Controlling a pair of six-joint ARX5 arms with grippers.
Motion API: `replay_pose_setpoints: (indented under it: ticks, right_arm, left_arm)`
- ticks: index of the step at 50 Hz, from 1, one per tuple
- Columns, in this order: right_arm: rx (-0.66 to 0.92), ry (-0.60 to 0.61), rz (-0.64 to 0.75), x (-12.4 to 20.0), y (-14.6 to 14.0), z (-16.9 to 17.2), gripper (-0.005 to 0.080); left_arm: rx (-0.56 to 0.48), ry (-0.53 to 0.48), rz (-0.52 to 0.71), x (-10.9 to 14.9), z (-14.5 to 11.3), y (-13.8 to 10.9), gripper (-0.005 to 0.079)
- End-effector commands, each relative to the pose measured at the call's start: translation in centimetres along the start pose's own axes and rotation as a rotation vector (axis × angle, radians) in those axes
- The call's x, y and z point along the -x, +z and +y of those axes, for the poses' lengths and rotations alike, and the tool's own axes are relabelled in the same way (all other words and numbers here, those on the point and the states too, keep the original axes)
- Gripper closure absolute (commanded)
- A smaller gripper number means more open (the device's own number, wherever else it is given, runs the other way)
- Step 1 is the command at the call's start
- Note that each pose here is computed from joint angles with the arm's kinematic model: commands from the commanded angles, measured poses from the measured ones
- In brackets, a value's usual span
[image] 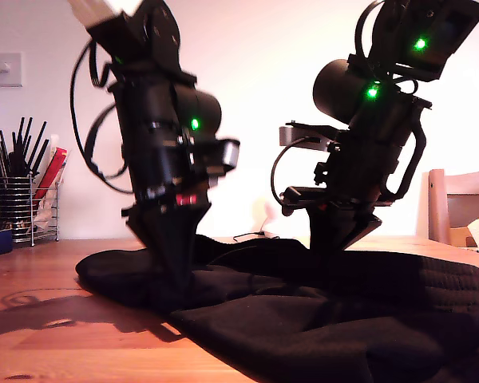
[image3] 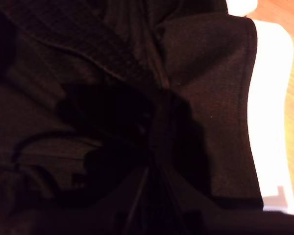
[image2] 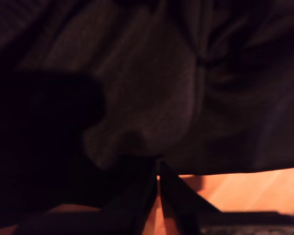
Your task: Fold the shorts in front of you. After folding it, place it to the left side.
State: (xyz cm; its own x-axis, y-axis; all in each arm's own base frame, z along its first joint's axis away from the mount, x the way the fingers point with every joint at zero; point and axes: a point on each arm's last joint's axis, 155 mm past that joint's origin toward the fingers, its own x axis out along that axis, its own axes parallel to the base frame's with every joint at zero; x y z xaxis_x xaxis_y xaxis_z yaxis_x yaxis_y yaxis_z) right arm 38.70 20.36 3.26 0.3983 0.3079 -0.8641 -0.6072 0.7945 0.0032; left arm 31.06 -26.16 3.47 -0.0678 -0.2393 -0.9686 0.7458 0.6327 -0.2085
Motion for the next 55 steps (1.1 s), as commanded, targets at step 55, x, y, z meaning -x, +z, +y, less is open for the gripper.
replay_pose_setpoints:
  ticks: [55]
  right_arm:
    - [-0.024, 0.016, 0.13, -0.8, -4.0, 0.2, 0.0765]
  left_arm:
    - [0.049, 0.11, 0.091, -5.5, 4.3, -3.2, 0.0762]
